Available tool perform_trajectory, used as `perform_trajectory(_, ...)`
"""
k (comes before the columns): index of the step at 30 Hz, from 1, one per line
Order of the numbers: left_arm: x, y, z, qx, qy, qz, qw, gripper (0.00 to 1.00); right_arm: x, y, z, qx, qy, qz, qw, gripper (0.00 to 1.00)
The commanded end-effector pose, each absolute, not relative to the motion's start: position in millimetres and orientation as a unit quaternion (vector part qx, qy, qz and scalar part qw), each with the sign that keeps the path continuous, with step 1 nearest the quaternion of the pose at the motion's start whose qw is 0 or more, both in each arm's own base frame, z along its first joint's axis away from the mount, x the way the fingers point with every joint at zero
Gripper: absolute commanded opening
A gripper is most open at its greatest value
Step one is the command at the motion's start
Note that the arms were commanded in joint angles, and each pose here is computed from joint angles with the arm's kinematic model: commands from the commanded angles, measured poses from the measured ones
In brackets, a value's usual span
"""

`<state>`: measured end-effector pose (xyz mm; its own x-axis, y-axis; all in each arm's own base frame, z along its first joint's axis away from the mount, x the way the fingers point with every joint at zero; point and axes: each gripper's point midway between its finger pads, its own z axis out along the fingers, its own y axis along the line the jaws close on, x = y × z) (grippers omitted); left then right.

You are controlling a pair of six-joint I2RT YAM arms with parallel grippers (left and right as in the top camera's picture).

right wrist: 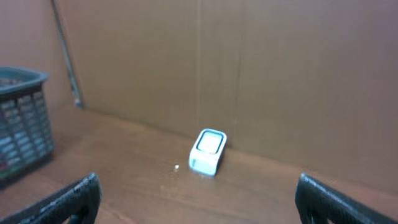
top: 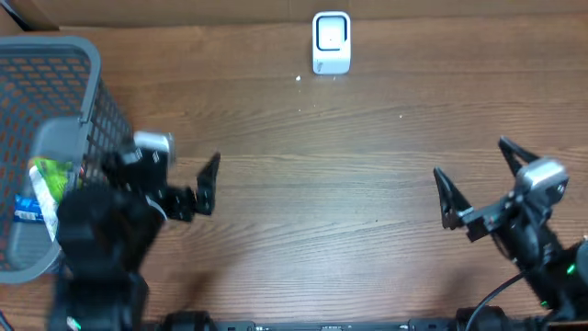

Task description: Scan the item barcode

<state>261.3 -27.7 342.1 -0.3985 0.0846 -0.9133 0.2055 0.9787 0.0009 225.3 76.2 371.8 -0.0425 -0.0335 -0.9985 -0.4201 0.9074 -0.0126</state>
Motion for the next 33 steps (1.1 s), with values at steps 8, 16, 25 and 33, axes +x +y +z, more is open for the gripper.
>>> perform_trajectory(8, 326, -33, 400, 0.096, 0.897, -0.093, 0.422, 1.00, 273, 88, 418, -0.176, 0.789, 0.170, 0.563, 1.00)
perform_trajectory(16, 347, -52, 395, 0.113, 0.902, -0.153, 0.388, 1.00, 323, 93, 385, -0.130, 0.857, 0.204, 0.454, 1.00)
perform_trajectory(25, 358, -8, 415, -0.014, 0.901, -0.105, 0.421, 1.00, 334, 103, 339, -0.110, 0.893, 0.244, 0.363, 1.00)
perform_trajectory(33, 301, 164, 415, -0.409, 0.817, 0.043, 0.405, 1.00, 334, 103, 334, -0.107, 0.897, 0.243, 0.353, 1.00)
